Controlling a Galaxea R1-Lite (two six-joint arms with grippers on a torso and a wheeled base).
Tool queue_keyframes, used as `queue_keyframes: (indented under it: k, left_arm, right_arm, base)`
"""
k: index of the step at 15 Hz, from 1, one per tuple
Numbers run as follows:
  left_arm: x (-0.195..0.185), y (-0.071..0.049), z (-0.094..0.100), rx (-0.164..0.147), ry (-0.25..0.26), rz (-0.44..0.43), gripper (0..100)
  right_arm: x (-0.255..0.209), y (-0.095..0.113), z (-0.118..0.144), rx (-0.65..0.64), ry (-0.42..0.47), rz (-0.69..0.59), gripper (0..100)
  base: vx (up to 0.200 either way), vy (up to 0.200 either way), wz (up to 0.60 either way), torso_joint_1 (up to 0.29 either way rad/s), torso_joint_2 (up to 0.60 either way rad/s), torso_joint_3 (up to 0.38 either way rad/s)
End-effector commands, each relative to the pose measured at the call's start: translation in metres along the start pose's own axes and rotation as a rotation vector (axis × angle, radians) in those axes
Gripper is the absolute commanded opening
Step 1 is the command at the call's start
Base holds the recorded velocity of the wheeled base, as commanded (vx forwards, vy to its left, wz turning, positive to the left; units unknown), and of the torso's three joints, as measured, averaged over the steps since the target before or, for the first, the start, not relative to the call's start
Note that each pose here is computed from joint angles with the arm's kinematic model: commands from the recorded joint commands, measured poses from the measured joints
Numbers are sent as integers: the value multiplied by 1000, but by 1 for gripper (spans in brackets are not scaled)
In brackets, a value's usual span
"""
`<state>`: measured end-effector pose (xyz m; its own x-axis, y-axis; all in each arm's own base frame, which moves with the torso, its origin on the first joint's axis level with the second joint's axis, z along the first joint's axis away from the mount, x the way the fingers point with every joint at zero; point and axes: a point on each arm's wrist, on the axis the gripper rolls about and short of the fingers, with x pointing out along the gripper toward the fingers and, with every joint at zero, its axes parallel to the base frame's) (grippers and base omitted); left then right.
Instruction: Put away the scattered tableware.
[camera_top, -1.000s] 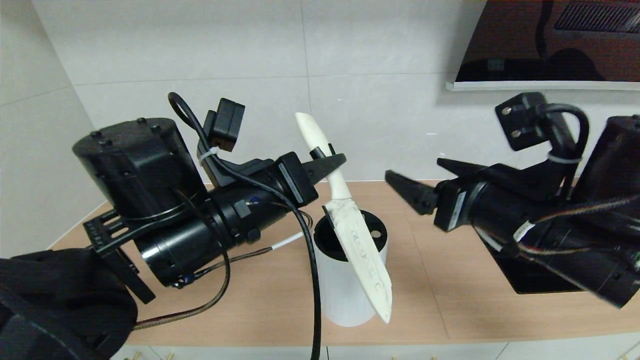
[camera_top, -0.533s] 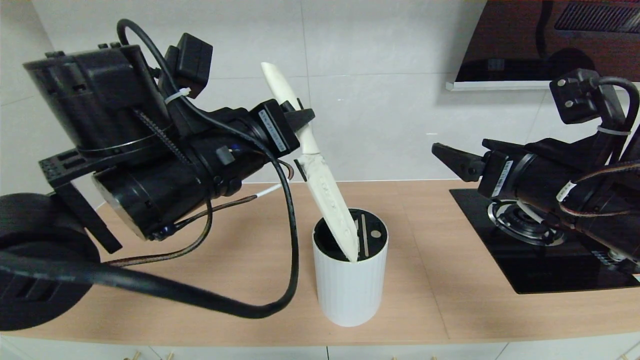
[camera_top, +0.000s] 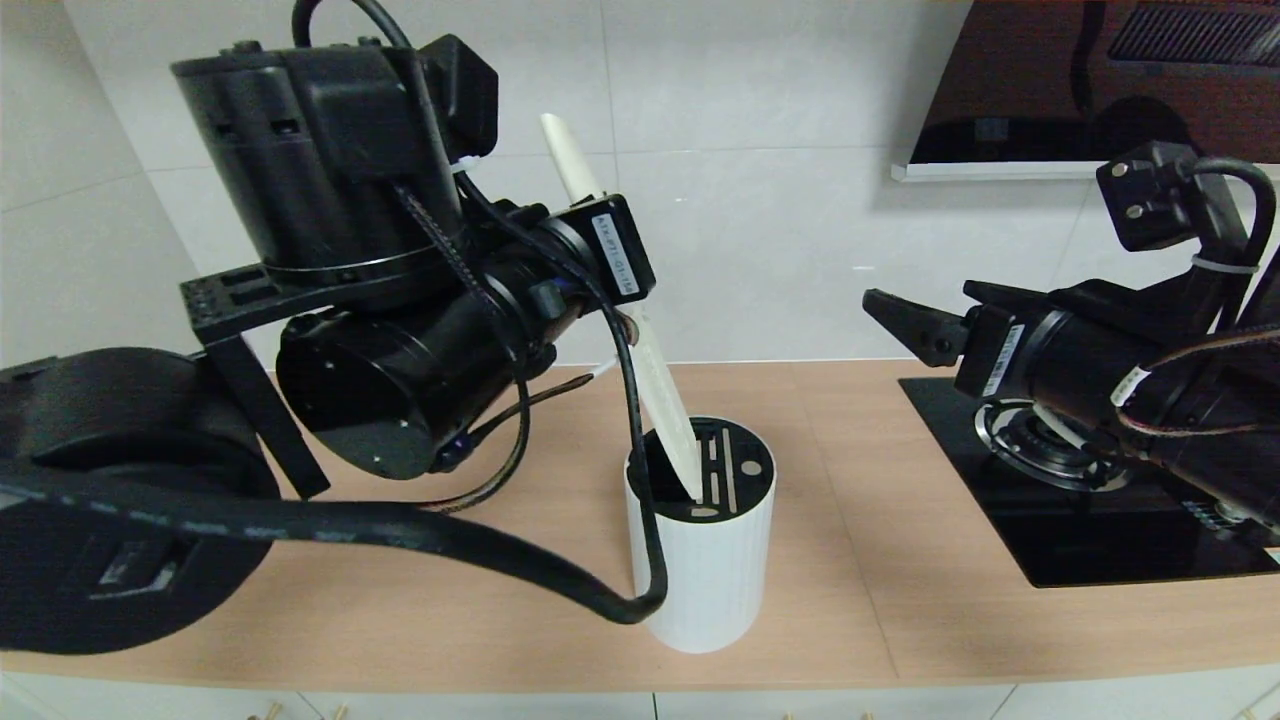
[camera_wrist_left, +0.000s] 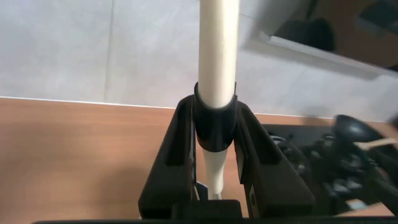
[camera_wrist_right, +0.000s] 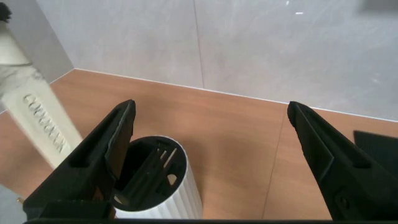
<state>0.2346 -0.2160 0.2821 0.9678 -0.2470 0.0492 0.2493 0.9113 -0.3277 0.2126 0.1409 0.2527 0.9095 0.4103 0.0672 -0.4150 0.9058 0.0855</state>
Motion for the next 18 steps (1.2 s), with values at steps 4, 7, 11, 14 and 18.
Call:
queue_keyframes:
  k: [4,7,11,14,18]
  left_arm:
    - [4,-9,-16,99,-53,37,0]
    - [3,-8,-29,218,-136,55,0]
    - [15,-11,-46,232,-156,72,0]
    - [19,-11,-52,237,-145,75,0]
    - [29,-13,-68,236,-142,79,0]
  right_arm:
    - [8,1,-10,-8,35,-2,100]
    - [9,1,-12,-9,40,-1,100]
    - [10,1,-13,-10,45,-1,100]
    - [9,1,-13,-11,46,-1,100]
    - [9,2,-14,-12,48,0,100]
  base:
    - [0,0,0,0,0,0]
    - [0,0,0,0,0,0]
    - [0,0,0,0,0,0]
    - [0,0,0,0,0,0]
    - [0,0,0,0,0,0]
